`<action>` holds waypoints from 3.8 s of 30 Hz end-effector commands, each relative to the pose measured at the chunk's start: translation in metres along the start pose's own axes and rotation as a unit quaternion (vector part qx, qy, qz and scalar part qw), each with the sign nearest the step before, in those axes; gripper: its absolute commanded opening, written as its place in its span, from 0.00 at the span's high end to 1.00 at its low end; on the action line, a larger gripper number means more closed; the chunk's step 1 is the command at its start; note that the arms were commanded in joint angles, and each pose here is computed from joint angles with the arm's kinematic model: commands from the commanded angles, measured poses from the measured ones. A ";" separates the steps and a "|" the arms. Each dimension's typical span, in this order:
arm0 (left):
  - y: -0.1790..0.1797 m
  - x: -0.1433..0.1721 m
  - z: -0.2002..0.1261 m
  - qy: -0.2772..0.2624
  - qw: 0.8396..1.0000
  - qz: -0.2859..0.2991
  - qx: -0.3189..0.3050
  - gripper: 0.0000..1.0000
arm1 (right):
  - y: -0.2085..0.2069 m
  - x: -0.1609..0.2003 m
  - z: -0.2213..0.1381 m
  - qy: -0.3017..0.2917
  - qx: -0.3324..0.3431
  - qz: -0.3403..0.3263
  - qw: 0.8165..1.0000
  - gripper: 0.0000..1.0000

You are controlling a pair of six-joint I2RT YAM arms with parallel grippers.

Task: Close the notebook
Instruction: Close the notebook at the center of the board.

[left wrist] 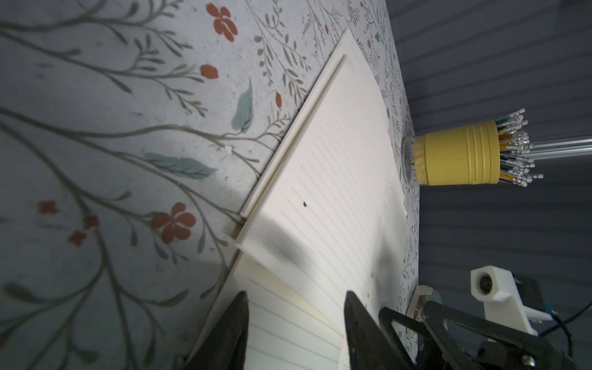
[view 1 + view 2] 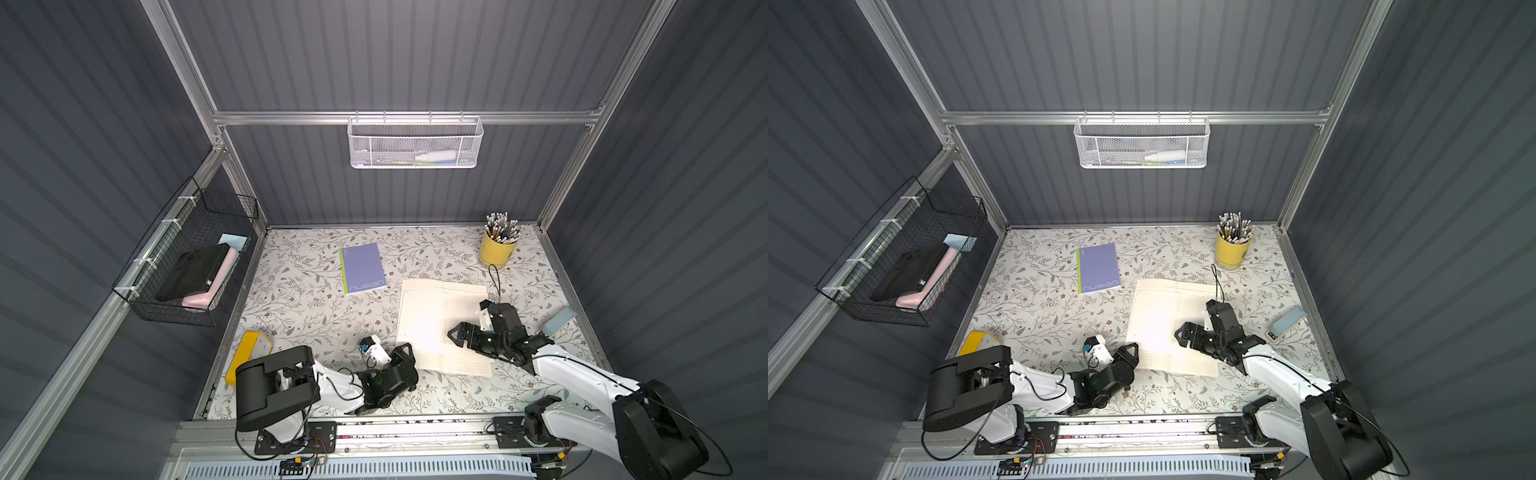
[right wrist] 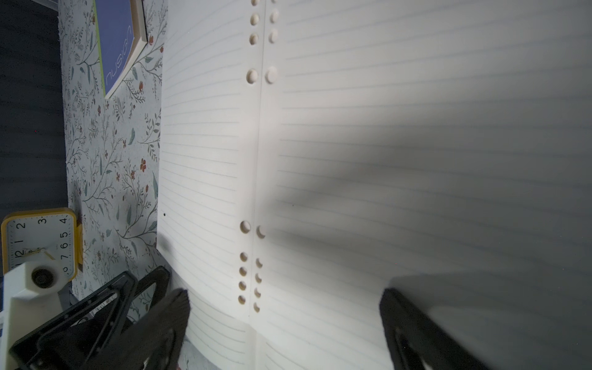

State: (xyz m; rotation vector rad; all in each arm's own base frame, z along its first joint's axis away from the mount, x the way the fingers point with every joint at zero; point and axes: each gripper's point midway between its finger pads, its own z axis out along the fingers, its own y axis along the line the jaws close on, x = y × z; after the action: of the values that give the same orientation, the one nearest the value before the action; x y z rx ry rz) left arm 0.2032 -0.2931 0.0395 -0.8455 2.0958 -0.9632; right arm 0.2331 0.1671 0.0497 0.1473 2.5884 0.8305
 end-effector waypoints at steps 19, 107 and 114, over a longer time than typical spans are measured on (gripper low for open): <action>0.013 -0.012 0.012 -0.084 0.995 -0.056 0.001 0.61 | -0.020 0.031 0.005 0.053 0.024 0.014 0.998 0.05; -0.051 -0.030 -0.018 -0.010 0.992 0.110 -0.053 1.00 | 0.038 -0.018 -0.008 0.030 -0.036 -0.017 0.999 0.05; -0.059 -0.071 -0.045 -0.075 0.981 0.170 -0.062 1.00 | 0.050 -0.029 0.002 0.036 -0.054 -0.024 0.998 0.06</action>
State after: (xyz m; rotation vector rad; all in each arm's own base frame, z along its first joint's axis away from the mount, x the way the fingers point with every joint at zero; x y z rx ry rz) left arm 0.2226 -0.2794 0.1257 -0.6655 2.1170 -0.7629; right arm 0.2520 0.1932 0.0790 0.0762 2.6228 0.9311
